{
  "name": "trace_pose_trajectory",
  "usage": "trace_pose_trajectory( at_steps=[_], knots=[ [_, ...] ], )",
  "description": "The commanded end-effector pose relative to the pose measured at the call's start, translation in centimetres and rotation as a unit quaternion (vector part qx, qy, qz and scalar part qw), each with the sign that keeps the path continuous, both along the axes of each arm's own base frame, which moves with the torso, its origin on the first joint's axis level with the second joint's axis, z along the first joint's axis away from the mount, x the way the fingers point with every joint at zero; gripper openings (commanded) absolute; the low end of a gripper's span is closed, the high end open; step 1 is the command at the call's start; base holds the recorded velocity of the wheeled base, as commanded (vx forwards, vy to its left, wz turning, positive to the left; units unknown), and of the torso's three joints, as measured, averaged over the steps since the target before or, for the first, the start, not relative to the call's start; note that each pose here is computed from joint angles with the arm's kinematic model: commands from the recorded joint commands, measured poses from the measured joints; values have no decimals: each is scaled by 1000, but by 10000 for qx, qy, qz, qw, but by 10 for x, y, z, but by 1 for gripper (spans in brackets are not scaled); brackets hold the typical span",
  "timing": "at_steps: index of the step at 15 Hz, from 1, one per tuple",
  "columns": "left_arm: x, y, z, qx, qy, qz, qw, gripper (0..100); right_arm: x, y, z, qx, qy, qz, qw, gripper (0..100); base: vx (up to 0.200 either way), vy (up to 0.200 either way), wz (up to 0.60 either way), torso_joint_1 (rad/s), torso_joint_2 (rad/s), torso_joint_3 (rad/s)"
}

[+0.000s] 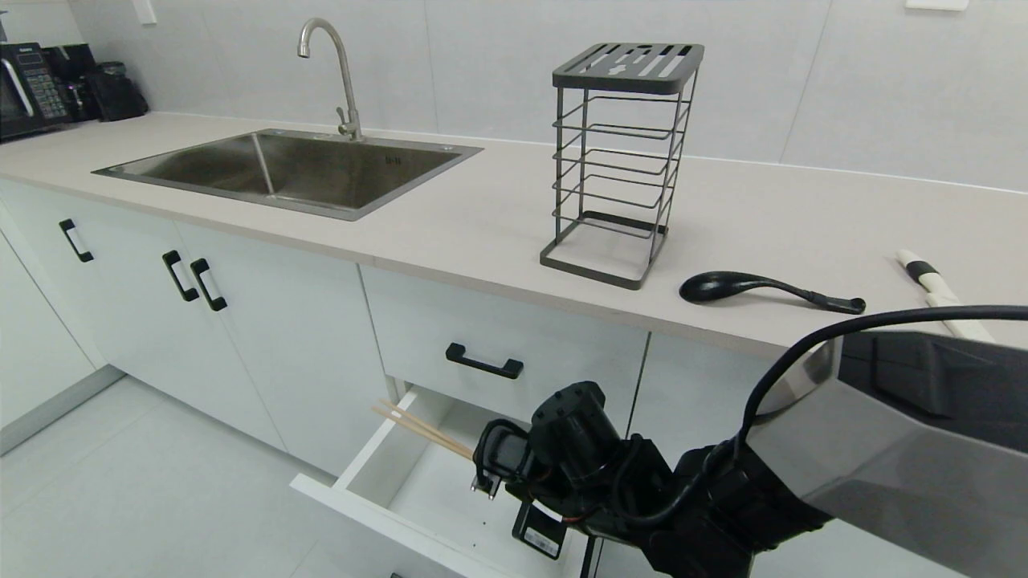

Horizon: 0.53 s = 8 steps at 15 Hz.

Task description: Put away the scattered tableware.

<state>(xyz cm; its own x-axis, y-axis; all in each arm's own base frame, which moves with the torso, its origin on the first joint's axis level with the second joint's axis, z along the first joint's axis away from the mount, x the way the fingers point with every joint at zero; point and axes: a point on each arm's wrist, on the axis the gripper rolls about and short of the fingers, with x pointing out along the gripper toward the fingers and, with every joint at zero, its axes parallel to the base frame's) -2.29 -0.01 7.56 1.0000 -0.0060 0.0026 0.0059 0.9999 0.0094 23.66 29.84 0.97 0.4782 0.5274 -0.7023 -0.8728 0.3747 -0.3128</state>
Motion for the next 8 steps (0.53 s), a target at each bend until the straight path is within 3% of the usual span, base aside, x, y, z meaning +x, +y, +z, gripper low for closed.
trace_pose_trajectory(
  at_steps=[1, 6, 8],
  knots=[
    [0, 0, 0, -1, 5, -1, 10000, 100, 0, 1, -13, -143, 78, 36, 9999, 0, 0, 0, 0, 0, 0, 0],
    [0, 0, 0, -1, 5, -1, 10000, 100, 7, 12, -19, -316, -155, -203, 9992, 0, 0, 0, 0, 0, 0, 0],
    [0, 0, 0, -1, 5, -1, 10000, 100, 8, 17, -18, -273, -201, -192, 9992, 0, 0, 0, 0, -110, 112, 39]
  ],
)
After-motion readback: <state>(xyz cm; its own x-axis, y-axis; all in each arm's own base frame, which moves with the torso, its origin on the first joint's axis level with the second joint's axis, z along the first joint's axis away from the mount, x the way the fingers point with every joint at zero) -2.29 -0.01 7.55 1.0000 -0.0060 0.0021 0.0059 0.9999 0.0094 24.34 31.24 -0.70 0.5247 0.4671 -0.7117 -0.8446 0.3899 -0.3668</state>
